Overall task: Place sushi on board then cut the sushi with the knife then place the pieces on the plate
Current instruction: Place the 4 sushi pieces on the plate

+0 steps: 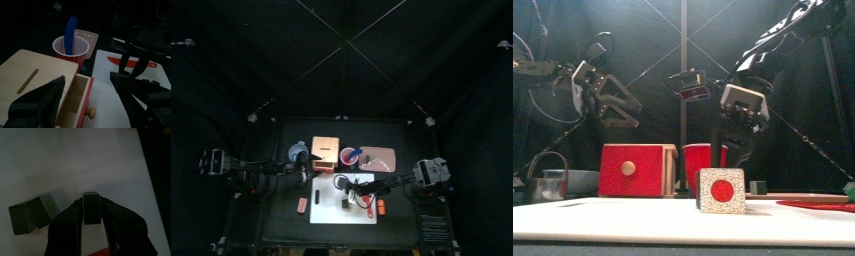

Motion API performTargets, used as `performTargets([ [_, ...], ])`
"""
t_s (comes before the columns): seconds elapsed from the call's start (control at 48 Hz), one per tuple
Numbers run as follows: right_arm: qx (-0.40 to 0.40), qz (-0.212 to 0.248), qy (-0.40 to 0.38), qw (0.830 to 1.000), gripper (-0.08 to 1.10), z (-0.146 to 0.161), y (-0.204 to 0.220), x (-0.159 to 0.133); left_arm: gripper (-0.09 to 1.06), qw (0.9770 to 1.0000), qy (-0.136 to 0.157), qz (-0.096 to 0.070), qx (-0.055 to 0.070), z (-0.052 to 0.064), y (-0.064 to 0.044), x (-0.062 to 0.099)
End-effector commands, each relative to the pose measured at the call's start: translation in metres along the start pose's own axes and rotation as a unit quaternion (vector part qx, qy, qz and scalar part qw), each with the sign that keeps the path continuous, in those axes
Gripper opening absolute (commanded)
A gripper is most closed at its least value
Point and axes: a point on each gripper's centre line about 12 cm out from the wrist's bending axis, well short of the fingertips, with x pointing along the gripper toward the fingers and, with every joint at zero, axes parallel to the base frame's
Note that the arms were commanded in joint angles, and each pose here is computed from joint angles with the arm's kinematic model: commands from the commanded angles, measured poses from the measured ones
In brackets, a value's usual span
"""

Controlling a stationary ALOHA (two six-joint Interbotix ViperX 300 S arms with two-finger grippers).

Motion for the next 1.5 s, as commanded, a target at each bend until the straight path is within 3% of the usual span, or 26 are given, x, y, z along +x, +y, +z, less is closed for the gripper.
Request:
performTargets([
  [0.021,0.016,0.0,-0.019,1.0,0.48,0.013,-0.003,-0.028,1.02,1.0,-0.008,0.0,0.0,0.004,0.0,0.001],
  [0.375,0.14,-0.021,0.006,0.99,0.48,-0.021,-0.056,-0.112,1.02,1.0,-0.006,0.0,0.0,0.003,0.0,0.001],
  [0.479,0.192,-0.022,0.015,0.981,0.48,-0.038,-0.077,-0.121,1.02,1.0,-0.008,0.0,0.001,0.004,0.0,0.001],
  [0.625,0.277,-0.044,0.026,0.959,0.48,-0.059,-0.118,-0.122,1.02,1.0,-0.008,0.0,0.0,0.004,0.0,0.001],
  [0.729,0.353,-0.063,0.007,0.933,0.48,-0.061,-0.151,-0.121,1.02,1.0,-0.008,0.0,-0.001,0.004,0.0,0.001],
  [0.875,0.464,-0.069,-0.045,0.882,0.48,-0.059,-0.181,-0.116,1.02,1.0,-0.008,0.0,-0.002,0.004,0.0,0.001],
  [0.979,0.498,-0.075,-0.064,0.862,0.48,-0.062,-0.186,-0.107,1.02,1.0,-0.008,-0.002,0.0,0.003,-0.001,0.001],
  [1.25,0.554,-0.125,-0.068,0.82,0.48,-0.077,-0.198,-0.091,1.02,1.0,-0.006,-0.002,0.006,0.003,0.0,0.001],
  [1.5,0.564,-0.142,-0.095,0.808,0.48,-0.069,-0.203,-0.089,1.02,0.9999,-0.008,0.001,0.006,0.004,0.002,0.001],
])
